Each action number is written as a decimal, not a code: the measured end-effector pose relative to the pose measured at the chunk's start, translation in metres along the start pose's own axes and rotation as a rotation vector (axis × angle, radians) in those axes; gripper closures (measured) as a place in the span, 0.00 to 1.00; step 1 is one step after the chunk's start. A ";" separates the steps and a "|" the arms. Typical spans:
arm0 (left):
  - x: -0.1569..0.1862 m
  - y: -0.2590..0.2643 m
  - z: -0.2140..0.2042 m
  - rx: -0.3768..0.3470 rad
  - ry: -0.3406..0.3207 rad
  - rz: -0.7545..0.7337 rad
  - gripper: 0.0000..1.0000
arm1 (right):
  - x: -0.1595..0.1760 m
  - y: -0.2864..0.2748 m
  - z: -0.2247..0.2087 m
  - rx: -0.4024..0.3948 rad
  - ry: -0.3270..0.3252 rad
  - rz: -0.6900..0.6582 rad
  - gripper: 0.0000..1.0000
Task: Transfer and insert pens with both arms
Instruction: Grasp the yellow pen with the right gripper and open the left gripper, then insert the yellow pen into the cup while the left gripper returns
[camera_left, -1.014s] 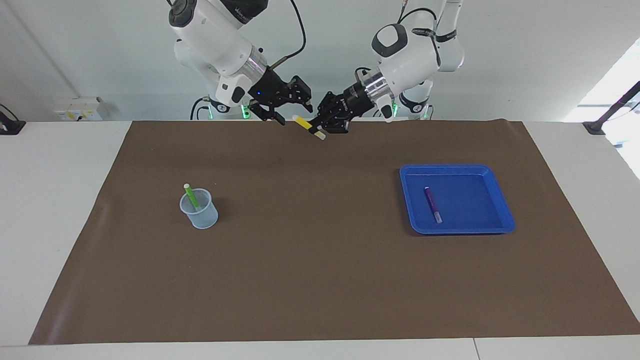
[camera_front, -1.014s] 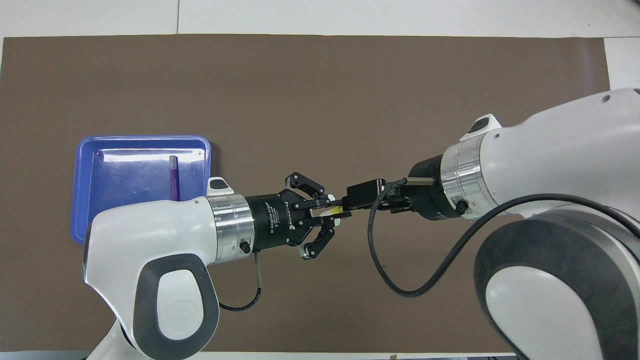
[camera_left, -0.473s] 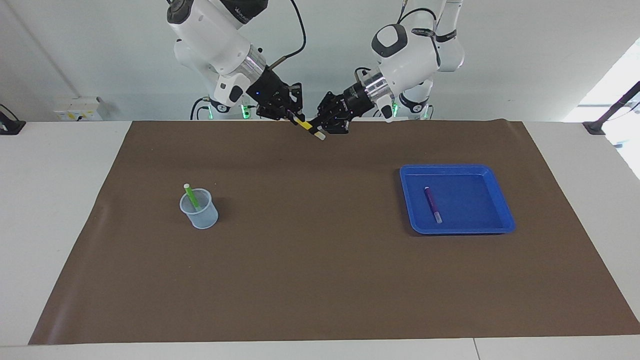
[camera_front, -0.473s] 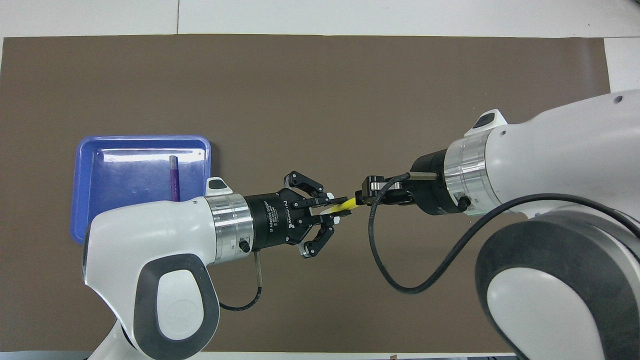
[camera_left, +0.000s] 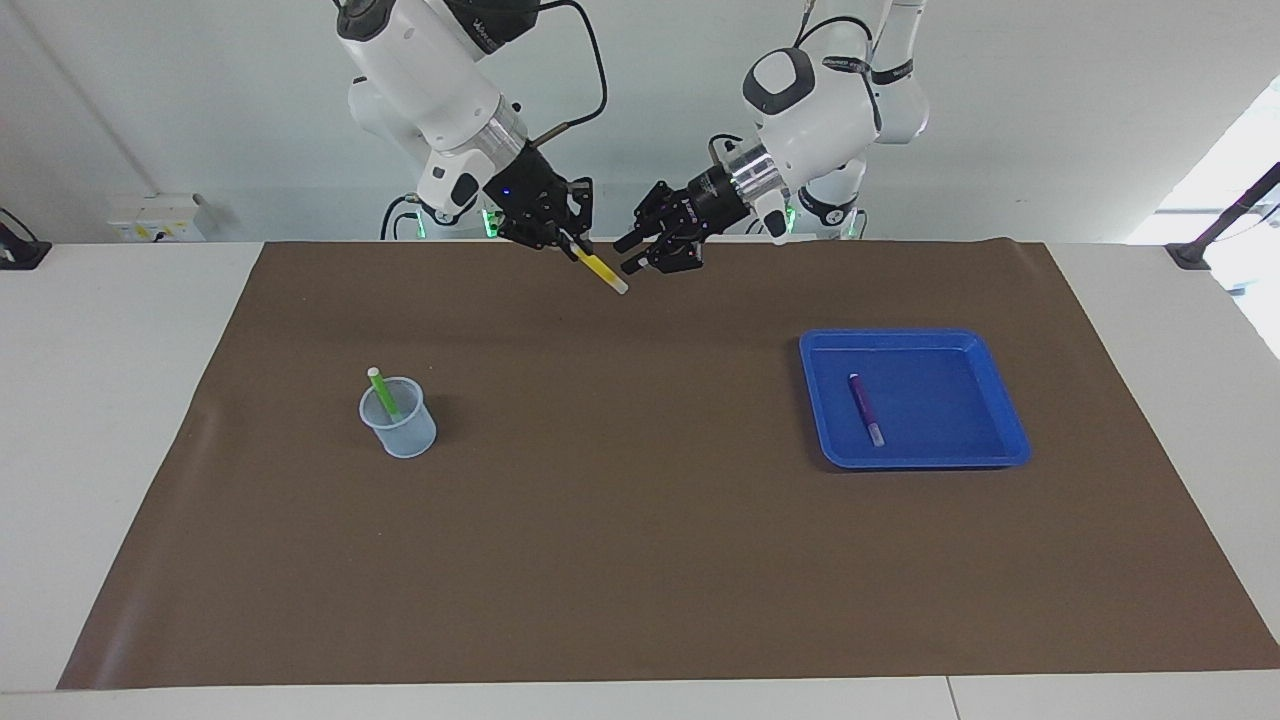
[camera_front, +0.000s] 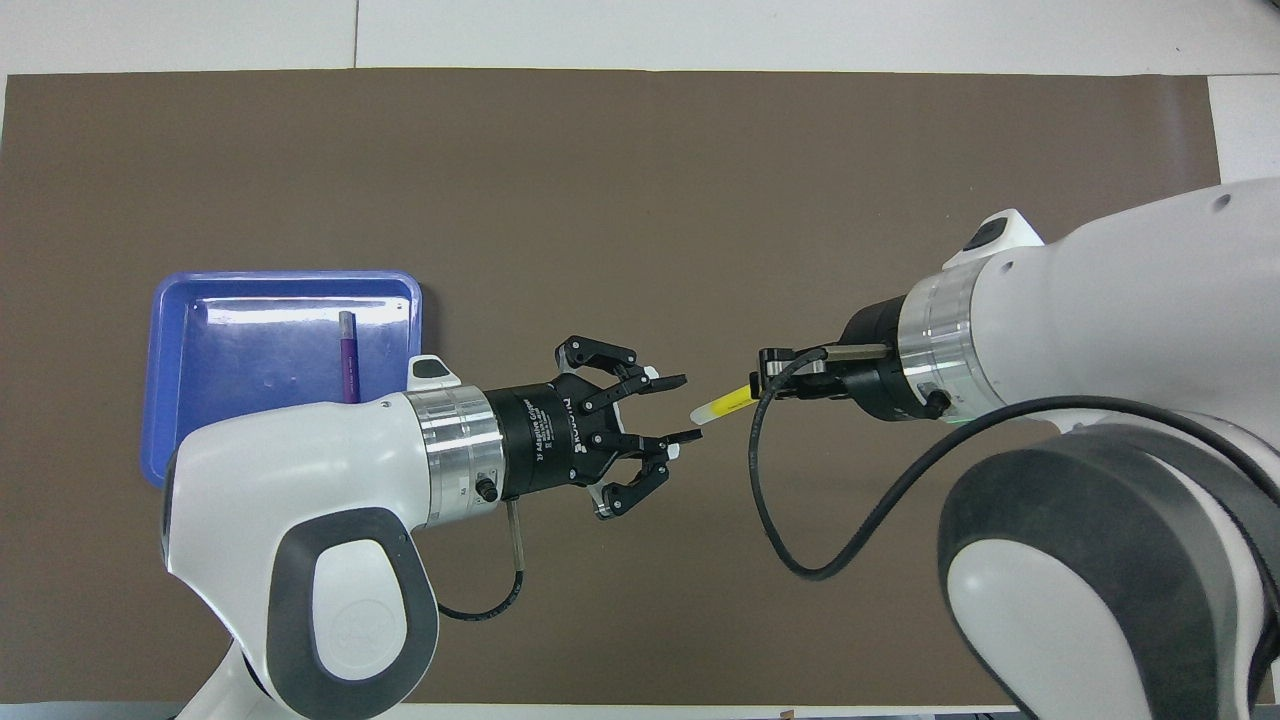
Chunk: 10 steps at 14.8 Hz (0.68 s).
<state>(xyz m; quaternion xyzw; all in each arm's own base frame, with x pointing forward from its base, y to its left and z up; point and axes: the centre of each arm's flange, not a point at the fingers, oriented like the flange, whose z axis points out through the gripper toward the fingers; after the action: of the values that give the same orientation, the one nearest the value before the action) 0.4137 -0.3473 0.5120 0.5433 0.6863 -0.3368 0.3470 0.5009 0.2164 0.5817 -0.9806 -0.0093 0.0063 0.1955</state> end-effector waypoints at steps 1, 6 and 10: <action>0.000 0.001 -0.001 -0.002 0.000 -0.003 0.35 | 0.002 0.008 0.000 -0.059 0.015 -0.022 0.82; 0.018 0.029 -0.022 -0.046 0.008 -0.045 0.00 | 0.022 0.073 0.000 -0.200 0.087 -0.165 0.82; 0.050 0.063 -0.058 0.000 0.170 0.033 0.00 | 0.034 0.156 -0.012 -0.218 0.104 -0.258 0.82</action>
<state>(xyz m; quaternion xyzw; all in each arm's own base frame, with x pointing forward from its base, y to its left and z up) 0.4609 -0.2615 0.4949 0.5812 0.7043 -0.2838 0.2927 0.5380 0.0687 0.5325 -0.9857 -0.1254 -0.0705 0.0873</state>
